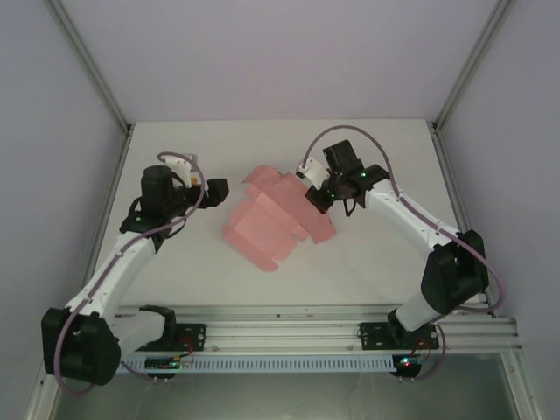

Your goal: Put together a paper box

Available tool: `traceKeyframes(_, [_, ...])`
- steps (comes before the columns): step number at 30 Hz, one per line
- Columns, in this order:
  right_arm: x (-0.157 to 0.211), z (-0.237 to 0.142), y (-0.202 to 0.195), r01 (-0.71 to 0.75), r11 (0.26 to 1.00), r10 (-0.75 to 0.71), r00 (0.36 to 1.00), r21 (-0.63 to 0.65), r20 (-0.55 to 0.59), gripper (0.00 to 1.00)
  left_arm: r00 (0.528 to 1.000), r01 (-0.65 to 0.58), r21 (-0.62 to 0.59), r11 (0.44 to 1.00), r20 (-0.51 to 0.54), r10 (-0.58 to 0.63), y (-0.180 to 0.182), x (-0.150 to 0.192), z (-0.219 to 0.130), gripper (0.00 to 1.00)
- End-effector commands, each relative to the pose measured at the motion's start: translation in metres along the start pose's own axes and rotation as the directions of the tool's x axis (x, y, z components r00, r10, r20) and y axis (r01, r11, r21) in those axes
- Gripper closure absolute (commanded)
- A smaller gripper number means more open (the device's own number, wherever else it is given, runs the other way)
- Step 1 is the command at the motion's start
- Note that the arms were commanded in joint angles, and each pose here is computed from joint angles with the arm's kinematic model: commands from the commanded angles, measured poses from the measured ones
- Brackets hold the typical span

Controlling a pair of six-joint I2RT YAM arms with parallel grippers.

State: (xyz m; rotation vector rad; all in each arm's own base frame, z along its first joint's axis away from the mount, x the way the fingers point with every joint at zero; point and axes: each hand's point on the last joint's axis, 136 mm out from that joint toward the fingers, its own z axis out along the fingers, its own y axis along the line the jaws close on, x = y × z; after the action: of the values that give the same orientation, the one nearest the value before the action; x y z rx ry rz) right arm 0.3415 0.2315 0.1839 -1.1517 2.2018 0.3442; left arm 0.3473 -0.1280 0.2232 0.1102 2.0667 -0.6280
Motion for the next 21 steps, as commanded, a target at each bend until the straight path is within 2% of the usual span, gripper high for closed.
traceKeyframes(1, [-0.009, -0.004, 0.003, 0.016, 0.999, -0.015, 0.999, -0.029, 0.039, 1.0, 0.996, 0.074, 0.079, 0.994, -0.065, -0.069, -0.003, 0.01, 0.021, 0.0])
traceKeyframes(4, [-0.013, -0.006, 0.002, 0.003, 0.999, 0.0, 0.998, -0.046, 0.059, 1.0, 0.988, 0.081, 0.004, 0.997, -0.133, -0.08, 0.02, 0.024, 0.044, 0.0])
traceKeyframes(8, [-0.016, -0.009, 0.003, -0.008, 0.997, 0.014, 0.997, -0.075, 0.075, 1.0, 0.97, 0.122, -0.004, 0.992, -0.213, -0.121, 0.033, 0.043, 0.069, 0.0])
traceKeyframes(13, [-0.016, -0.005, 0.005, -0.016, 0.995, 0.024, 0.997, -0.103, 0.078, 1.0, 0.963, 0.157, 0.153, 0.976, -0.244, -0.116, 0.014, 0.045, 0.09, 0.0])
traceKeyframes(17, [-0.014, 0.0, 0.006, -0.02, 0.994, 0.027, 0.997, -0.108, 0.066, 1.0, 0.962, 0.18, 0.326, 0.928, -0.256, -0.097, -0.011, 0.044, 0.094, 0.0])
traceKeyframes(19, [-0.014, 0.0, 0.005, -0.018, 0.994, 0.025, 0.997, -0.106, 0.07, 1.0, 0.961, 0.181, 0.354, 0.918, -0.26, -0.09, -0.015, 0.046, 0.096, 0.0])
traceKeyframes(21, [-0.014, 0.0, 0.006, -0.014, 0.994, 0.022, 0.997, -0.107, 0.074, 1.0, 0.96, 0.178, 0.33, 0.927, -0.265, -0.09, -0.011, 0.047, 0.1, 0.0])
